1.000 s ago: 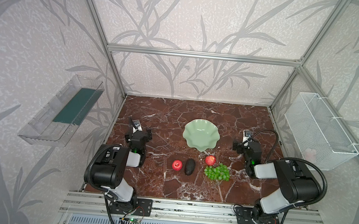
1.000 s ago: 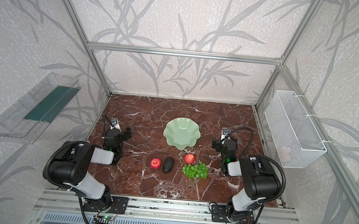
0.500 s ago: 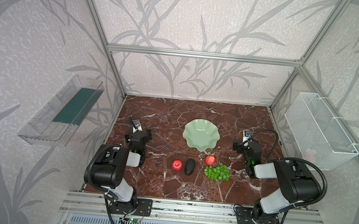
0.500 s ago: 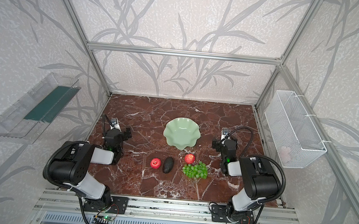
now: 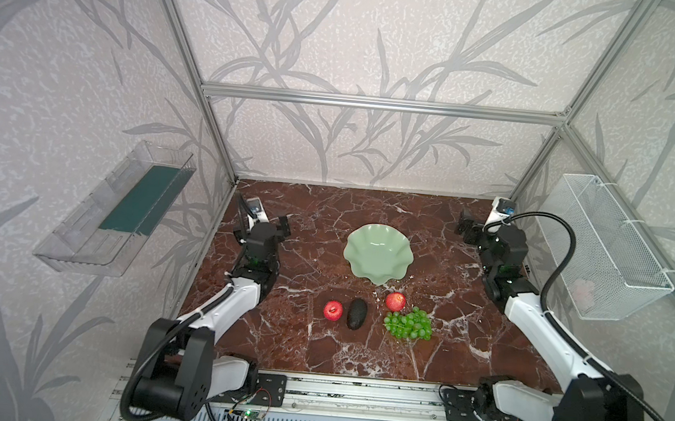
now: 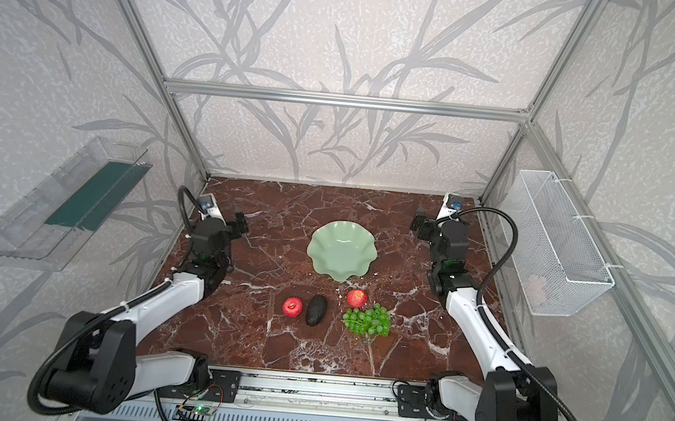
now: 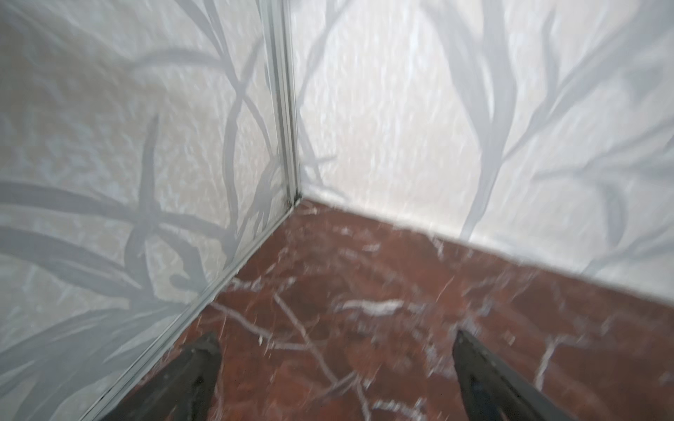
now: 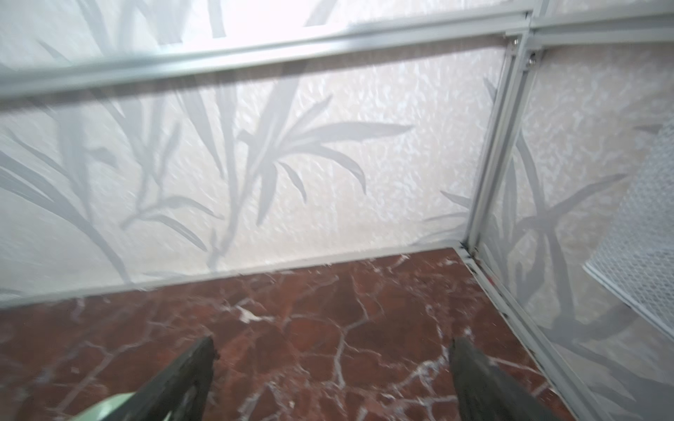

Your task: Place and organize the fake fruits in the fruit bowl

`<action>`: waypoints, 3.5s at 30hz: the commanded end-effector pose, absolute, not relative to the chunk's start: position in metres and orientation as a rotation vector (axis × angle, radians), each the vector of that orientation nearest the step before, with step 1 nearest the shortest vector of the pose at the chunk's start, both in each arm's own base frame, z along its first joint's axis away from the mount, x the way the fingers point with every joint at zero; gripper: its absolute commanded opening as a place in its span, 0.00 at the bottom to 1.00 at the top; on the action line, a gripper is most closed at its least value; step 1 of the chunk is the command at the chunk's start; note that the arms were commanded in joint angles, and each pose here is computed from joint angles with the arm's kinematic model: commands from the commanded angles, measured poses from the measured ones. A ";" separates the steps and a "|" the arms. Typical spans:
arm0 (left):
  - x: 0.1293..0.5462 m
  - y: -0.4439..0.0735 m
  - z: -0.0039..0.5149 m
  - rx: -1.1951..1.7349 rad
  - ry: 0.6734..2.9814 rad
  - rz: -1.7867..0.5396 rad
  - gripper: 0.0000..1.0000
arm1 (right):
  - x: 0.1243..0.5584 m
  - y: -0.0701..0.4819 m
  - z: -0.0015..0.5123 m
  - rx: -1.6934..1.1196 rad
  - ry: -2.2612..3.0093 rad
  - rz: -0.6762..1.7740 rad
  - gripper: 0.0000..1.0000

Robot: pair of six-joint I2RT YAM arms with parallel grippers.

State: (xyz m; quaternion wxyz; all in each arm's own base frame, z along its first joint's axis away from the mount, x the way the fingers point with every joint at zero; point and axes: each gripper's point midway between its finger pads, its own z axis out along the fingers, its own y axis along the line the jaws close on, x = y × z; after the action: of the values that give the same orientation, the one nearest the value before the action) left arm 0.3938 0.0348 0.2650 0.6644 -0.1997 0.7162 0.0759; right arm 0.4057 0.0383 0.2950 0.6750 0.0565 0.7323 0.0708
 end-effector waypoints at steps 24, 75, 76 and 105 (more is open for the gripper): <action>0.346 0.015 0.262 -0.371 2.008 0.035 0.97 | 0.274 0.210 0.085 -0.315 2.595 0.365 0.93; 0.339 0.038 0.264 -0.495 1.931 -0.044 0.97 | 0.420 0.296 0.108 -0.557 2.460 0.158 0.52; 0.338 0.039 0.265 -0.496 1.928 -0.036 0.97 | 0.425 0.297 0.100 -0.564 2.469 0.138 0.52; 0.336 0.025 0.260 -0.472 1.972 -0.128 0.97 | 0.446 0.284 0.151 -0.443 2.394 0.181 0.94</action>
State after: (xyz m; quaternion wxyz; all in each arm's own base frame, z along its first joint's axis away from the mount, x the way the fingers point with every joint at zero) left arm 0.3379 0.0331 0.2634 0.5401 -0.2013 0.8166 -0.0301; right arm 0.4490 0.2932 0.0790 0.2794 -0.1881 0.9402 0.0514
